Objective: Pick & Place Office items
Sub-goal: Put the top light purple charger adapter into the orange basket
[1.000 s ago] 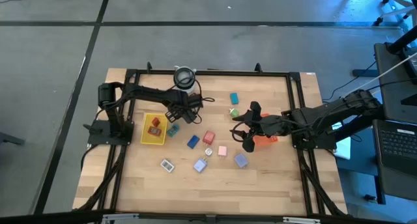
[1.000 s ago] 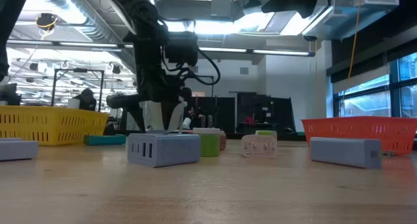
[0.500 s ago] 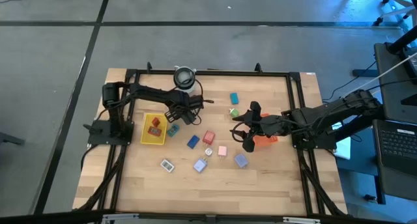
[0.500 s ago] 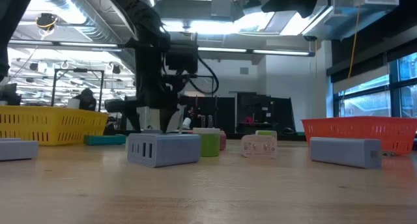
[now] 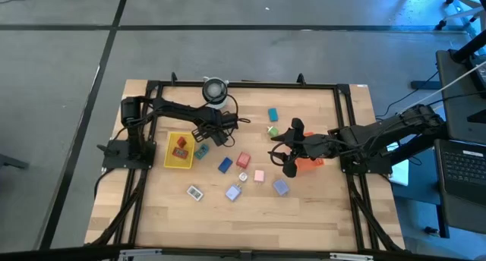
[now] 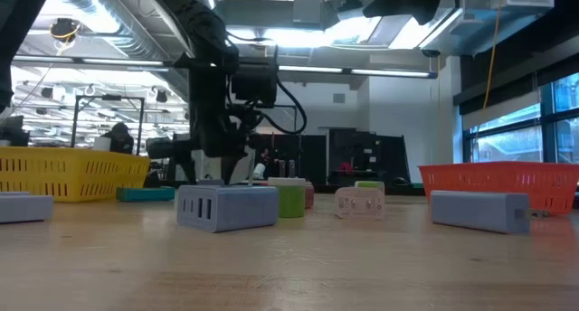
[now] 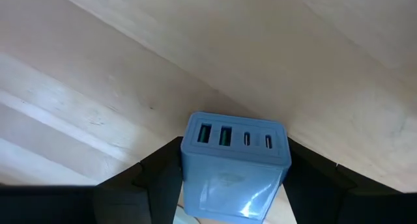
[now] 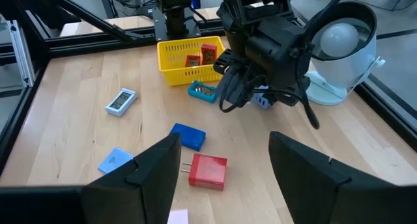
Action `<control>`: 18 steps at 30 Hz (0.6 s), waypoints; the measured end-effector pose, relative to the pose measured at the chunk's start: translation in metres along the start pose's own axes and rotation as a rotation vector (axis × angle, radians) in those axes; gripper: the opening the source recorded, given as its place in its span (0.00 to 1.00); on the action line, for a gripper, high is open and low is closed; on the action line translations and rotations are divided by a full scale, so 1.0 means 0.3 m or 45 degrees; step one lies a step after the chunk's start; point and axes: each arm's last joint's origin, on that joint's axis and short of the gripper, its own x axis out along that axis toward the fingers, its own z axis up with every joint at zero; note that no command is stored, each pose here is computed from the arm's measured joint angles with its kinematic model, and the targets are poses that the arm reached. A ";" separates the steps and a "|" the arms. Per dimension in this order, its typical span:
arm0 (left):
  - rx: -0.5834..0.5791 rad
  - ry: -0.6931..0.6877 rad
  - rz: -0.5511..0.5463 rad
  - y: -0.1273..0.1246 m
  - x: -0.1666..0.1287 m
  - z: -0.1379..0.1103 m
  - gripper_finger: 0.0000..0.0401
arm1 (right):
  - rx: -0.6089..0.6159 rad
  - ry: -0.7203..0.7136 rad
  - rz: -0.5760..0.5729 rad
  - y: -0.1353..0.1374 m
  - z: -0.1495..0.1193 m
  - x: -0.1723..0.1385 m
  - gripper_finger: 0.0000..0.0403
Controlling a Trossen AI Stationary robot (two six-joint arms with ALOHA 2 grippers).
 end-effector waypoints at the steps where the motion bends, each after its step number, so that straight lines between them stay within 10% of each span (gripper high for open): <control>1: 0.000 0.002 -0.001 0.000 0.000 0.000 0.55 | 0.000 0.000 0.000 0.000 0.000 0.000 0.58; 18: -0.171 -0.046 -0.008 0.023 -0.078 0.057 0.54 | 0.000 -0.001 -0.001 0.000 0.000 0.000 0.58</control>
